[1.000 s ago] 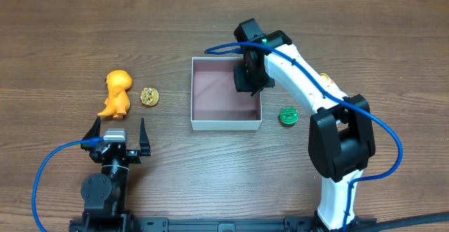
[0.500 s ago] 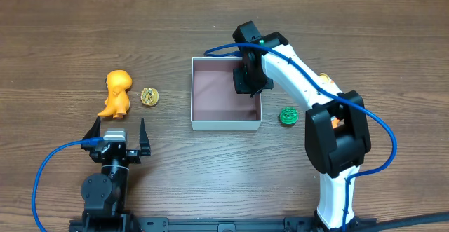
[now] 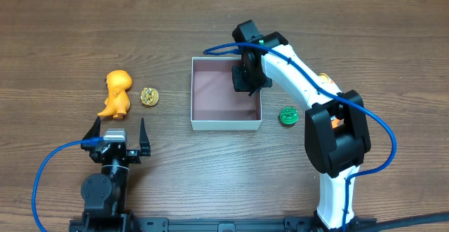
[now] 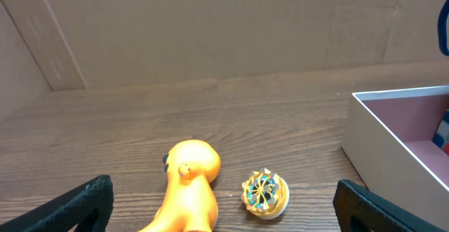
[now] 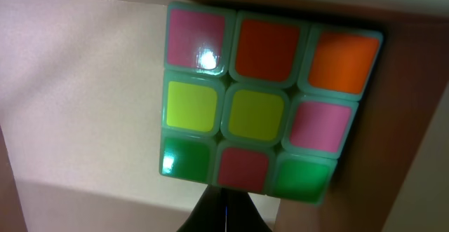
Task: Pack container
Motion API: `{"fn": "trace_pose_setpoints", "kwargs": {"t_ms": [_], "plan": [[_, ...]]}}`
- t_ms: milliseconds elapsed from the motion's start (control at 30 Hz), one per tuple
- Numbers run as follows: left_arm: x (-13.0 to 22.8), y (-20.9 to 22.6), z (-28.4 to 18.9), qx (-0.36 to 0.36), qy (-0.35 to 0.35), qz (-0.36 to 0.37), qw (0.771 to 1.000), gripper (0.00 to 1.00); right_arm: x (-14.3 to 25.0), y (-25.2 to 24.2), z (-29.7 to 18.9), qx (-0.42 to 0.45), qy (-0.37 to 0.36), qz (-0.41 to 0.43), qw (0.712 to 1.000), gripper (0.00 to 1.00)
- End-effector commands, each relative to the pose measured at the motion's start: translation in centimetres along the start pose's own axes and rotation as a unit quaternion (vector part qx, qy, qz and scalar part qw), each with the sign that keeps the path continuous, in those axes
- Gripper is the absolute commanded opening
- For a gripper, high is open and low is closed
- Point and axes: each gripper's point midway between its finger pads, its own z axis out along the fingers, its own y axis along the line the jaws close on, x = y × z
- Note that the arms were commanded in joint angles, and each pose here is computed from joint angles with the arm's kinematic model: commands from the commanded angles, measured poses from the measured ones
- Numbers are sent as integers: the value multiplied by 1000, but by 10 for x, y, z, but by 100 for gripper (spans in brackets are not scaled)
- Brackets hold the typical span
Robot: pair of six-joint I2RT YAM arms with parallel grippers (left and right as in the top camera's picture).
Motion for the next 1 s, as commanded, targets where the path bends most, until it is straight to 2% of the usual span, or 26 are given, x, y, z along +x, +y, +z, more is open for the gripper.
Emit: {"fn": "trace_pose_setpoints", "kwargs": {"t_ms": [0,967], "plan": [[0,-1,0,5,-1,-3,1000,100,2,2,6,0,5,0,1000,4],[0,-1,0,4,-1,-3,1000,100,0,-5,5,18,-2,-19,1000,4]]}}
